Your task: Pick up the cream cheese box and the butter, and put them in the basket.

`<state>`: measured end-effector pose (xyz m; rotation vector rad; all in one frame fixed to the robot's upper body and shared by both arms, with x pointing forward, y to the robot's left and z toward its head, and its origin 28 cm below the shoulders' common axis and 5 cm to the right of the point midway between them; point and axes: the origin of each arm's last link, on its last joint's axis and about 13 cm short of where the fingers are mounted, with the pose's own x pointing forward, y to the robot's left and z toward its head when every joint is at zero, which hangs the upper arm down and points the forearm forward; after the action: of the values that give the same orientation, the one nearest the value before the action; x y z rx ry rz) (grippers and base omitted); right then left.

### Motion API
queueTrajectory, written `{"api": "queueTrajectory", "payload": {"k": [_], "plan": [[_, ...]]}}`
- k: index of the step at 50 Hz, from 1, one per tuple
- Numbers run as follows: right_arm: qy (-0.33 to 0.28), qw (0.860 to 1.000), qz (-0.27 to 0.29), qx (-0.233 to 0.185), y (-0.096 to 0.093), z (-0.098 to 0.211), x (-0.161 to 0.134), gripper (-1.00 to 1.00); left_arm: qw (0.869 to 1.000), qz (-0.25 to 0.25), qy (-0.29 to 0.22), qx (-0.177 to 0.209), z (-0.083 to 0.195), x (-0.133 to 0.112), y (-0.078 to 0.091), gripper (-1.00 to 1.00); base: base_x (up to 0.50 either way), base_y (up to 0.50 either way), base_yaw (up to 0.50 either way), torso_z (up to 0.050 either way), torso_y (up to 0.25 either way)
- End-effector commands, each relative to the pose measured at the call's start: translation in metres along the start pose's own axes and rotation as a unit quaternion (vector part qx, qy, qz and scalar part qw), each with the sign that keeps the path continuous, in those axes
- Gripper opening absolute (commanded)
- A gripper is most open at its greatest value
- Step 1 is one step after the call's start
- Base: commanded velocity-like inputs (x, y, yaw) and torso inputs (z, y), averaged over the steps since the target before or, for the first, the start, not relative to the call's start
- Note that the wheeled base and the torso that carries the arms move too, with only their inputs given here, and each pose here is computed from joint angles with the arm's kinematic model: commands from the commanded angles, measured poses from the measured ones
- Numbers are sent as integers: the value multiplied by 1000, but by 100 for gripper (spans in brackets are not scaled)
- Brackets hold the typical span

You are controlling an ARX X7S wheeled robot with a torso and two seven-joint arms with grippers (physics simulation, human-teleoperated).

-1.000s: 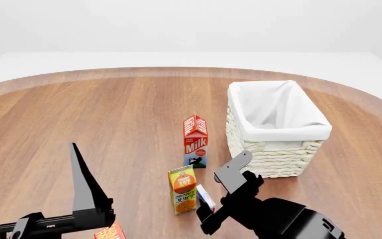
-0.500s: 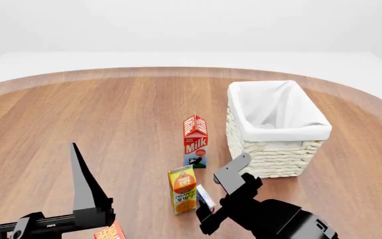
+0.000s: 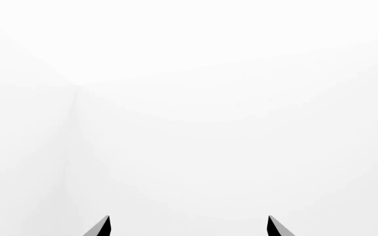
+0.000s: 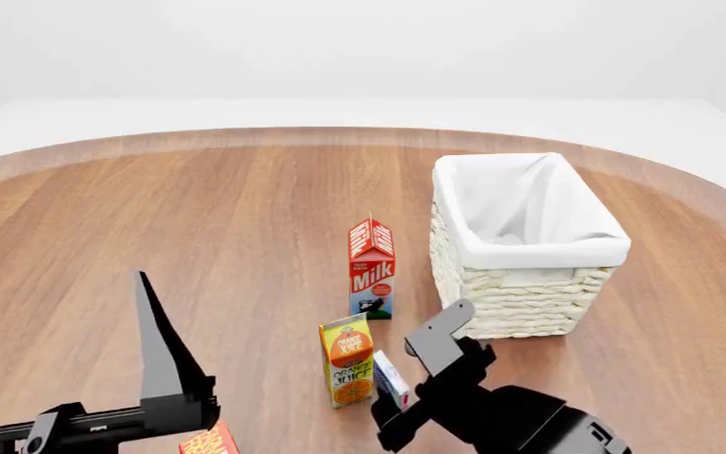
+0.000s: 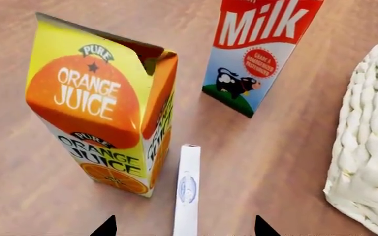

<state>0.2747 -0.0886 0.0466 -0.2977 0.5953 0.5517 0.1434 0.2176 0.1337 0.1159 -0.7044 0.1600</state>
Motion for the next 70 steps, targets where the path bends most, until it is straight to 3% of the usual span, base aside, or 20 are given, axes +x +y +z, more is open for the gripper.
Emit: {"api": "queueTrajectory", "payload": {"k": [1, 70], "plan": [[-8, 1000, 7, 7, 2, 1, 5, 100, 1000, 4, -16, 6, 2, 2, 2, 100, 0, 0, 0, 0, 0], [14, 1000, 1, 27, 6, -15, 22, 100, 1000, 4, -13, 6, 0, 2, 2, 100, 0, 0, 0, 0, 0]]}}
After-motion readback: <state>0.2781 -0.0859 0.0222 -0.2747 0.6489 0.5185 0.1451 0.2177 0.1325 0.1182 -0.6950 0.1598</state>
